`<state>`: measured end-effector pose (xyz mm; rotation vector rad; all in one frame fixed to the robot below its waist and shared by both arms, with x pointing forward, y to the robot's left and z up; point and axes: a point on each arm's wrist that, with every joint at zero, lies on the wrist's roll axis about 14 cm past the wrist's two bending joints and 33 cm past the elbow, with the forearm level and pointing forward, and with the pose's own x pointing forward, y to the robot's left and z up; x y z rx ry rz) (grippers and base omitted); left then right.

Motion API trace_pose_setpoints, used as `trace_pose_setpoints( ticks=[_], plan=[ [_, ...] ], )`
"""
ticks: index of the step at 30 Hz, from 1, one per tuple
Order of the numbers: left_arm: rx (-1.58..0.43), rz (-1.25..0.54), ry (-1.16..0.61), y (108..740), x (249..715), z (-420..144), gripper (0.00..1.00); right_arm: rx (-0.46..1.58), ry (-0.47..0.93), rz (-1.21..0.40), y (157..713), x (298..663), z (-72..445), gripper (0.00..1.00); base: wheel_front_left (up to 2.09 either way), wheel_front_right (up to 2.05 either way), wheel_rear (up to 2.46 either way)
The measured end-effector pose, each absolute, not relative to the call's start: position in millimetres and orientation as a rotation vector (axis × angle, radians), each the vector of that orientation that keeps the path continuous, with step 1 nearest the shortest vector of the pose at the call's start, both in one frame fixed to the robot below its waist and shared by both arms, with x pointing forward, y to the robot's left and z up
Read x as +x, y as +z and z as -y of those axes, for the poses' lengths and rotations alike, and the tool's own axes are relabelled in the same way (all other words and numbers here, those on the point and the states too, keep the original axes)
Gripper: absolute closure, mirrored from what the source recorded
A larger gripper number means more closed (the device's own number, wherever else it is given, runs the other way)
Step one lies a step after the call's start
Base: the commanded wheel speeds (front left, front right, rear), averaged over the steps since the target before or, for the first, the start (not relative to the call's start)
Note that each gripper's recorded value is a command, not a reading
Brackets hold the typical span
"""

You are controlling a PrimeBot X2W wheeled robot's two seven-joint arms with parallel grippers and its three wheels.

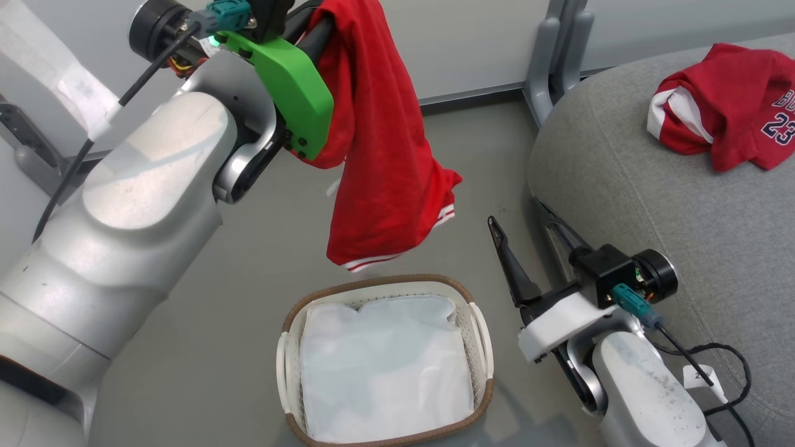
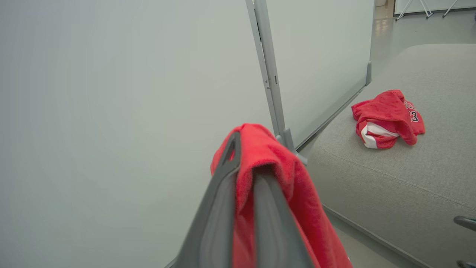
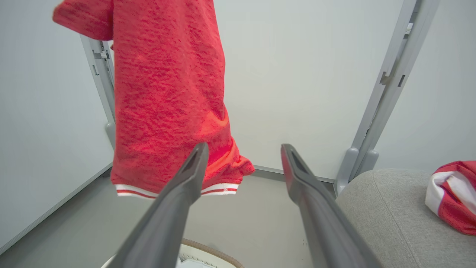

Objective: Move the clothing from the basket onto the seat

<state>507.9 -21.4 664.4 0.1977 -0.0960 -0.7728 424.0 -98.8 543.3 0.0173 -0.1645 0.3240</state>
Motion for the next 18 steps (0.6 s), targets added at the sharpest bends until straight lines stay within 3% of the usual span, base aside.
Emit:
trace_pose_setpoints(
  ticks=[18],
  plan=[
    [0.202, 0.218, -0.892, 701, 463, 45, 1.00, -0.050, 0.328, 0.201, 569, 457, 97, 0.00, 0.00, 0.00, 0.00]
  ],
)
